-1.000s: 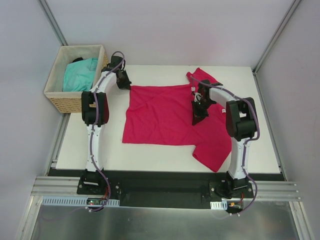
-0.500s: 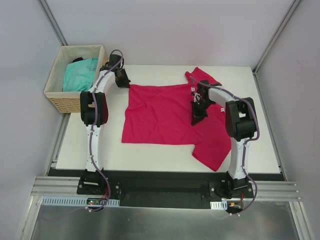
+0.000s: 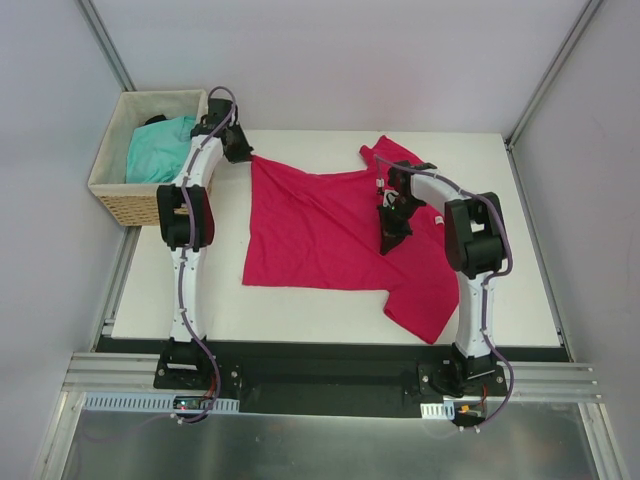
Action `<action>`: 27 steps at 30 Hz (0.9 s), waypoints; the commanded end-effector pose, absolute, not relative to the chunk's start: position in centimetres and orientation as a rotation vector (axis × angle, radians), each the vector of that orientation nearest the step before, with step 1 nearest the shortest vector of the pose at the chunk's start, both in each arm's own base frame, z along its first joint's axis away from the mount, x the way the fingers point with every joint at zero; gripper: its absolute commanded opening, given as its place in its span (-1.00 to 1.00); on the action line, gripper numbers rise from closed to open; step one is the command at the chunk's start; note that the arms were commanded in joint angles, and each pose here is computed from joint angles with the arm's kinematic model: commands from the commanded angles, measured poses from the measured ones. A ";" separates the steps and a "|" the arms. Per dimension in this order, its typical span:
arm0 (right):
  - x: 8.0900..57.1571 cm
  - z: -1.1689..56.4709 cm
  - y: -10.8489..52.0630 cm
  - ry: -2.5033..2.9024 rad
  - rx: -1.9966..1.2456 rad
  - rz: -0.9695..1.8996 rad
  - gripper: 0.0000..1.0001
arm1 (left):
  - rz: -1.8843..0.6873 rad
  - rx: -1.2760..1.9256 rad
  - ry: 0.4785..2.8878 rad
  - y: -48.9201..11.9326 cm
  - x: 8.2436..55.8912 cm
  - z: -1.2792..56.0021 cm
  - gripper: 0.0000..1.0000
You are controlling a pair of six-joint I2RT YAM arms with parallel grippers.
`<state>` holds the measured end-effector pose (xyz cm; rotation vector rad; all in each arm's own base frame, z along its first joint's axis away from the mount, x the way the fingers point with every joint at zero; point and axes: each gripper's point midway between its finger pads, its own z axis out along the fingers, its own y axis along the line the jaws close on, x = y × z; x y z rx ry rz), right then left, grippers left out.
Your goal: Fold and stack the t-shirts
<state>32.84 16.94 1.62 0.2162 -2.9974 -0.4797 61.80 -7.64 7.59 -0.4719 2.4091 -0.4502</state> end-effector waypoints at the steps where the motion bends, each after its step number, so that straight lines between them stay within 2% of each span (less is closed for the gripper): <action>1: 31.8 0.0 16.4 -2.938 0.238 -0.393 -0.98 | -0.398 -0.517 2.397 -5.7 61.9 7.6 -1.00; 6: 32.1 -0.2 16.4 -2.947 0.229 -0.389 -0.98 | -0.431 -0.515 2.405 -6.2 61.8 7.3 -1.00; 7: 32.2 -0.1 16.5 -2.951 0.226 -0.396 -0.98 | -0.453 -0.511 2.406 -6.5 61.9 7.2 -0.85; 9: 32.5 0.0 16.7 -2.964 0.216 -0.401 -0.98 | -0.522 -0.485 2.411 -7.5 61.9 7.4 -0.67; 10: 32.7 0.1 16.7 -2.972 0.210 -0.403 -0.98 | -0.537 -0.482 2.415 -7.7 61.7 7.4 -0.42; 14: 33.2 0.7 16.8 -3.008 0.205 -0.414 -0.98 | -0.563 -0.436 2.422 -8.3 61.1 8.0 0.25; 19: 35.6 4.0 17.2 -3.131 0.214 -0.444 -0.98 | -0.579 -0.375 2.340 -8.5 61.9 11.9 0.30; 25: 39.5 12.5 17.4 -3.332 0.210 -0.520 -0.98 | -0.609 -0.331 2.199 -8.4 62.5 19.2 0.36; 27: 40.8 15.4 16.9 -3.416 0.184 -0.538 -0.98 | -0.628 -0.328 2.219 -8.7 61.6 19.1 0.36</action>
